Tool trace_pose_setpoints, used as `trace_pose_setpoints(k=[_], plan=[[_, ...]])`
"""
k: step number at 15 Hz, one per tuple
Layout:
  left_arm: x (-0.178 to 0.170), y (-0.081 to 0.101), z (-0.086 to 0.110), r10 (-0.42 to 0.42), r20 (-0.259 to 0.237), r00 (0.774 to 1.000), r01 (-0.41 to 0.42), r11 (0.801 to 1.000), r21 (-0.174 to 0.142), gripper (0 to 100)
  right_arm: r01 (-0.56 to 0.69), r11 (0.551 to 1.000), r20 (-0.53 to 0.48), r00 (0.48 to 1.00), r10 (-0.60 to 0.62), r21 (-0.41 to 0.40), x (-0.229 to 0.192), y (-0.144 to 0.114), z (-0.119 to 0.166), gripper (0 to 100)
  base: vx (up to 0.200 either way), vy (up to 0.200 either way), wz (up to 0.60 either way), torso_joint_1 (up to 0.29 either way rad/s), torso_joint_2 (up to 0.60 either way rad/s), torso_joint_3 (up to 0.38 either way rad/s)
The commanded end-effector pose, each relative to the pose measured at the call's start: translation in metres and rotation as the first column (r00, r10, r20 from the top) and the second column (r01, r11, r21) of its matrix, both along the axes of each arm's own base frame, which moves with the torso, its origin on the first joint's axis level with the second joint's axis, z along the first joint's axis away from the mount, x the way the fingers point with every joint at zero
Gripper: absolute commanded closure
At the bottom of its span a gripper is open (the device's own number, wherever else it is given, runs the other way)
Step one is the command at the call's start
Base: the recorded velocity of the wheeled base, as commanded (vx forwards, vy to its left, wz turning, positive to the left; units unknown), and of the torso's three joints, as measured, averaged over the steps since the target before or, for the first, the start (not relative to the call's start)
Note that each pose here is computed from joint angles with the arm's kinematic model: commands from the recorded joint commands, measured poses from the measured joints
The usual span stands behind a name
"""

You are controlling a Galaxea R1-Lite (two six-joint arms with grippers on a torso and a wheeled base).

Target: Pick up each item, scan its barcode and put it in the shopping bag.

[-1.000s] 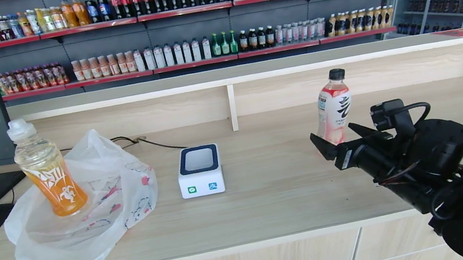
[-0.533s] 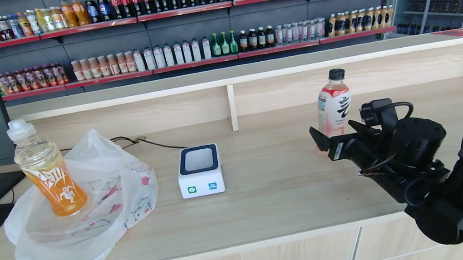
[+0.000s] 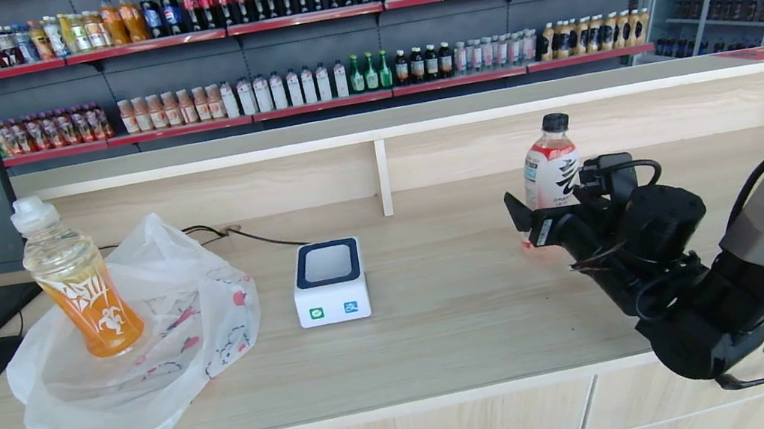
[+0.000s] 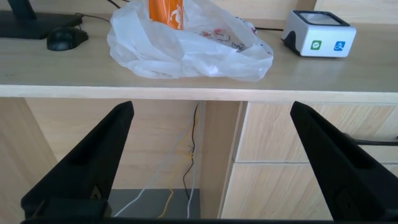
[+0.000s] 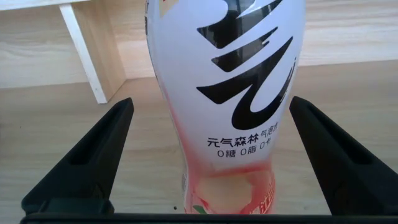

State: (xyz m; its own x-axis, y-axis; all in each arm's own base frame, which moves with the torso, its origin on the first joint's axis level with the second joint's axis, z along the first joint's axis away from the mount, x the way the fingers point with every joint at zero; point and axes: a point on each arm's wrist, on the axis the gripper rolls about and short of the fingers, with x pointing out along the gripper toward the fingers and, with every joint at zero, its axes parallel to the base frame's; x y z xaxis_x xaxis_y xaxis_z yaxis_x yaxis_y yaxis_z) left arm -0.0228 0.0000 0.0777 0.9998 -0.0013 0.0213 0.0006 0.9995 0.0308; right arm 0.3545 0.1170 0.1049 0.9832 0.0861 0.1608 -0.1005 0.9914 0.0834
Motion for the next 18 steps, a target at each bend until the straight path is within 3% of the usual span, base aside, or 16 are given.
trace_pose_setpoints(k=[1, 18], plan=[[0.0, 0.0, 0.0, 0.0, 0.0, 1.0, 0.0, 1.0, 0.001, 0, -0.004, 1.0, -0.005, 1.0, 0.004, -0.003, 0.006, 0.004, -0.007, 0, 0.0, 0.0, 0.0, 0.0, 0.0, 0.0], [0.0, 0.0, 0.0, 0.0, 0.0, 1.0, 0.0, 1.0, 0.001, 0, 0.015, 1.0, 0.007, 1.0, -0.015, 0.015, 0.023, 0.001, -0.014, 0, 0.0, 0.0, 0.0, 0.0, 0.0, 0.0]])
